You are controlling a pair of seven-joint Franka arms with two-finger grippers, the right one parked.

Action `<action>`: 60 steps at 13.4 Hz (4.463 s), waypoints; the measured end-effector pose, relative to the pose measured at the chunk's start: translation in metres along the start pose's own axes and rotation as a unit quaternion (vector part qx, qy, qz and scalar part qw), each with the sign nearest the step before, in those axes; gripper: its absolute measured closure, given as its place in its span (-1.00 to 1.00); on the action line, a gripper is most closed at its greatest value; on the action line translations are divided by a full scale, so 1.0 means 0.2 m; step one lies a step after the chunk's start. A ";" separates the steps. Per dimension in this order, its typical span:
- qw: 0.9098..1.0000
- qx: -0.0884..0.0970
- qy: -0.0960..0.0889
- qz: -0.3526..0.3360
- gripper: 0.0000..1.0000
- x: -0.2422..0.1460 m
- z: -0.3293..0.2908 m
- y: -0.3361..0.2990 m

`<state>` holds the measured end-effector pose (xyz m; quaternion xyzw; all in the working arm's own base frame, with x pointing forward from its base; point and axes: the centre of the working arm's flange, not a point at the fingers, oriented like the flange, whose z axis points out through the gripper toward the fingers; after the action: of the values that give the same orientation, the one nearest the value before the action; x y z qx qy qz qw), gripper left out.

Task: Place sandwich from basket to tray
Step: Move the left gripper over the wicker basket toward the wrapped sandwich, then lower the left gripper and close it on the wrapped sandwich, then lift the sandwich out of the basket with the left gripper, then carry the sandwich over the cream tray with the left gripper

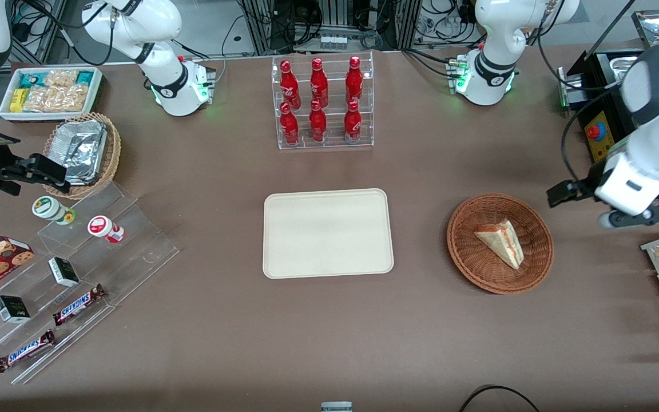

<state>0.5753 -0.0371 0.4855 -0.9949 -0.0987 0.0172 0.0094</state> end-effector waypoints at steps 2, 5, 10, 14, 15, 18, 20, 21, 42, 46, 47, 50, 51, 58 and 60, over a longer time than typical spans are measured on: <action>0.999 -0.005 0.016 -0.048 -1.00 -0.03 0.15 0.08; 0.993 -0.014 0.033 -0.111 -1.00 -0.08 0.33 0.16; 0.987 -0.024 0.045 -0.151 -1.00 -0.14 0.60 0.16; 0.988 -0.017 0.029 -0.154 -1.00 -0.16 0.81 0.15; 0.988 -0.015 0.024 -0.154 -1.00 -0.16 0.84 0.15; 0.988 -0.014 0.020 -0.155 -1.00 -0.15 0.93 0.15; 0.987 -0.016 0.022 -0.156 -1.00 -0.13 0.99 0.15; 0.987 -0.017 0.022 -0.156 -1.00 -0.13 1.03 0.15; 0.997 0.029 0.015 -0.074 0.46 -0.12 0.40 0.68; 0.999 0.020 0.024 -0.023 0.46 -0.30 0.40 1.26; 1.000 0.019 0.023 -0.008 0.46 -0.35 0.42 1.37; 0.999 0.016 0.021 0.037 0.46 -0.48 0.51 1.69; 0.999 0.016 0.019 0.046 0.46 -0.52 0.56 1.79; 0.995 0.010 0.011 0.097 0.46 -0.77 0.95 2.28; 0.994 0.002 0.014 0.105 0.51 -0.80 1.03 2.34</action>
<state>0.5031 -0.5239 0.2739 -0.9999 0.0062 0.0041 0.0107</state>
